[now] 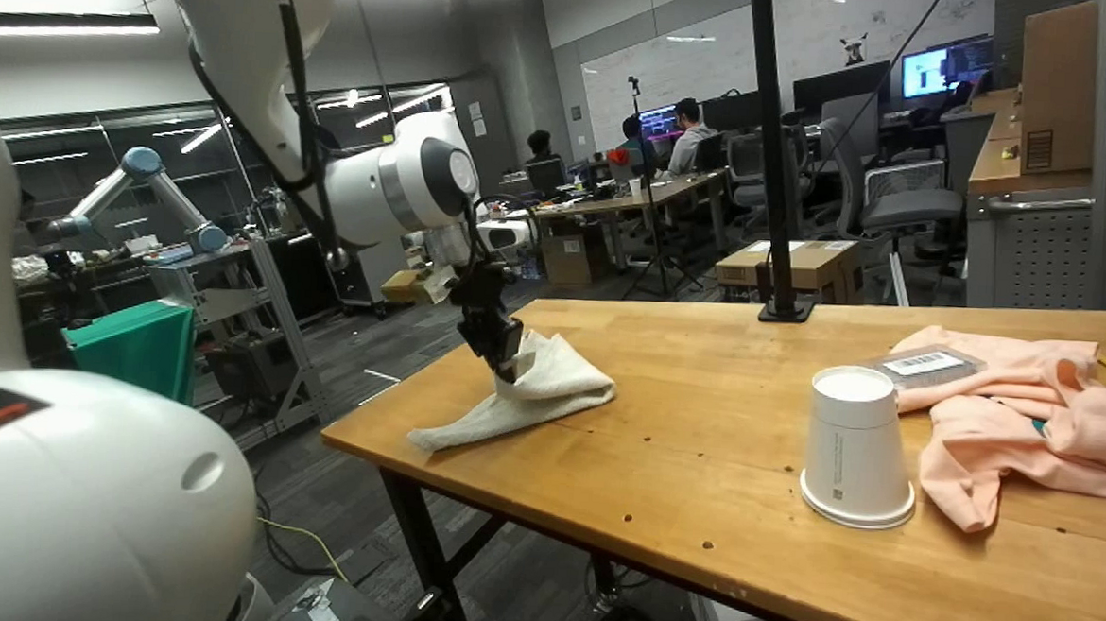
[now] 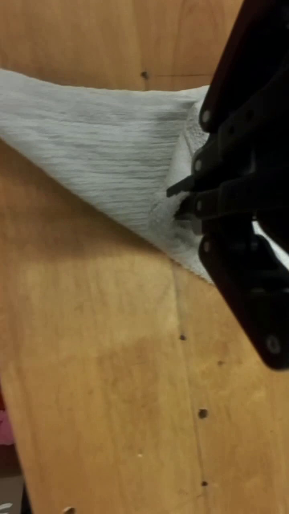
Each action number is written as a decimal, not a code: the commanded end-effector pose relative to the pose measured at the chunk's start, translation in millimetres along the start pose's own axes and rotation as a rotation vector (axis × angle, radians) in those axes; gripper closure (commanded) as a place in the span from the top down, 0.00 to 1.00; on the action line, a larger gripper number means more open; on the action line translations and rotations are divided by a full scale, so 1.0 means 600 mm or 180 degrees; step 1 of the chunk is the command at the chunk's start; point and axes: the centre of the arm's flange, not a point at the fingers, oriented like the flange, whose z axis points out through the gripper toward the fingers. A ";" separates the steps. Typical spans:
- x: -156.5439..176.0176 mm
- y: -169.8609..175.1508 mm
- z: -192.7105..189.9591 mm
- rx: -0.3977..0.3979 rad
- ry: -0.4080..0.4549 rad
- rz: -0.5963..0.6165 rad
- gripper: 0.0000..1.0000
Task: Fold the towel
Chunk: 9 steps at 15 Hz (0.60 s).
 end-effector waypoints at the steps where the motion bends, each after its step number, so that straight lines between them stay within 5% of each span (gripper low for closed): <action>1: -0.123 0.025 0.014 -0.0005 0.0122 0.0106 0.04; 4: -0.170 0.027 0.023 -0.0069 0.0127 0.0203 0.05; 5: -0.183 0.024 0.020 -0.0144 0.0123 0.0164 0.30; 6: -0.194 0.023 0.018 -0.0175 0.0128 0.0178 0.32; 7: -0.159 0.015 0.041 -0.0132 -0.0010 0.0124 0.12; 8: -0.170 0.014 0.039 -0.0144 0.0009 0.0132 0.44; 9: -0.169 0.016 0.040 -0.0139 -0.0005 0.0119 0.53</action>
